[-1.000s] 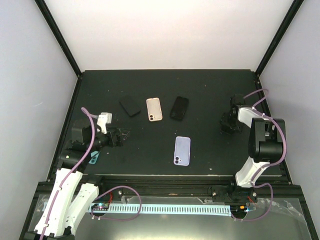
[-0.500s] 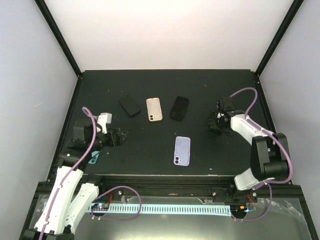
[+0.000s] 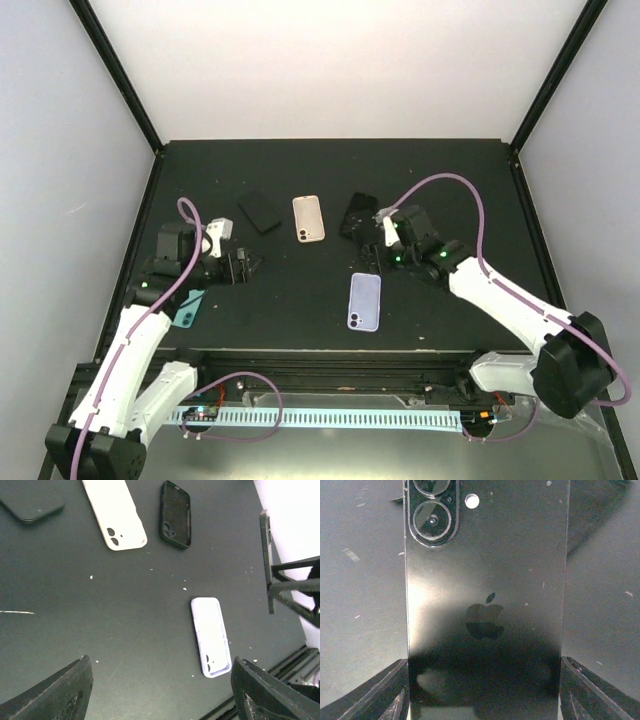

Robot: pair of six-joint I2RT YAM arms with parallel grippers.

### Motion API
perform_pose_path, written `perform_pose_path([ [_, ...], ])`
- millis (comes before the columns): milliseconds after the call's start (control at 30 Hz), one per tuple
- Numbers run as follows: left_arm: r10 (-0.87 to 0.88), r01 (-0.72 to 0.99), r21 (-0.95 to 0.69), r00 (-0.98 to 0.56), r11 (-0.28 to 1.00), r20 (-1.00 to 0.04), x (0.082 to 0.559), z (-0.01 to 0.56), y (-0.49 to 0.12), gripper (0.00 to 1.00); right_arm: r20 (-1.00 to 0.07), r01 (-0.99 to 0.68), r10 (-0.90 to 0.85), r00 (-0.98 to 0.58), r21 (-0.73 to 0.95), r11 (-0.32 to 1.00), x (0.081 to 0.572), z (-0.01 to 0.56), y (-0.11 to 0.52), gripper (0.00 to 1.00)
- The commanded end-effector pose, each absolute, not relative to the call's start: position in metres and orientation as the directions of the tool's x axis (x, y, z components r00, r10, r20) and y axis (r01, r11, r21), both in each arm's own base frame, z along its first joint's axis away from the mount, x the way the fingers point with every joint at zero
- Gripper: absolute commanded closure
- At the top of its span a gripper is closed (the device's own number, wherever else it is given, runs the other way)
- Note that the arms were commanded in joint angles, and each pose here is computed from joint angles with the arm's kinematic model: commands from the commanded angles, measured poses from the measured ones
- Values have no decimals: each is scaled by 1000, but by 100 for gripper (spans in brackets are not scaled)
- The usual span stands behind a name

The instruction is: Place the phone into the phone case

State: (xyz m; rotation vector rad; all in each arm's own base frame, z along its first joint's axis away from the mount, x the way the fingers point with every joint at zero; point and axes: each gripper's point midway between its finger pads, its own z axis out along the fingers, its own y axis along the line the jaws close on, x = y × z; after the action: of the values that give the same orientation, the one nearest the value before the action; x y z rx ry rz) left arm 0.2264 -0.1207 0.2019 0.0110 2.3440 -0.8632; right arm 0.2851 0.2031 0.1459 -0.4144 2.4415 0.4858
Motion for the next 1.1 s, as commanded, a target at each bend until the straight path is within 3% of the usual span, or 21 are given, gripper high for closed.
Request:
perform_pose_path([
  [0,-179,285,-639,-808,714,-561,228,229,-138,24,-745,-625,-284,-603,221,749,262,179,255,34],
  [233,-134,337,-700,-841,630,-525,229,243,-157,31,-806,-851,-469,-362,80,520,197,190,320,36],
  [467,-49,369,-741,-879,560,-474,220,236,-169,40,-802,-924,-547,-239,15,382,161,188,353,36],
  [800,-3,365,-793,-907,488,-420,206,224,-181,52,-819,-941,-542,-188,-8,338,155,196,368,37],
  [1067,-2,351,-810,-917,469,-399,202,215,-183,79,-830,-940,-524,-190,0,341,155,200,370,38],
])
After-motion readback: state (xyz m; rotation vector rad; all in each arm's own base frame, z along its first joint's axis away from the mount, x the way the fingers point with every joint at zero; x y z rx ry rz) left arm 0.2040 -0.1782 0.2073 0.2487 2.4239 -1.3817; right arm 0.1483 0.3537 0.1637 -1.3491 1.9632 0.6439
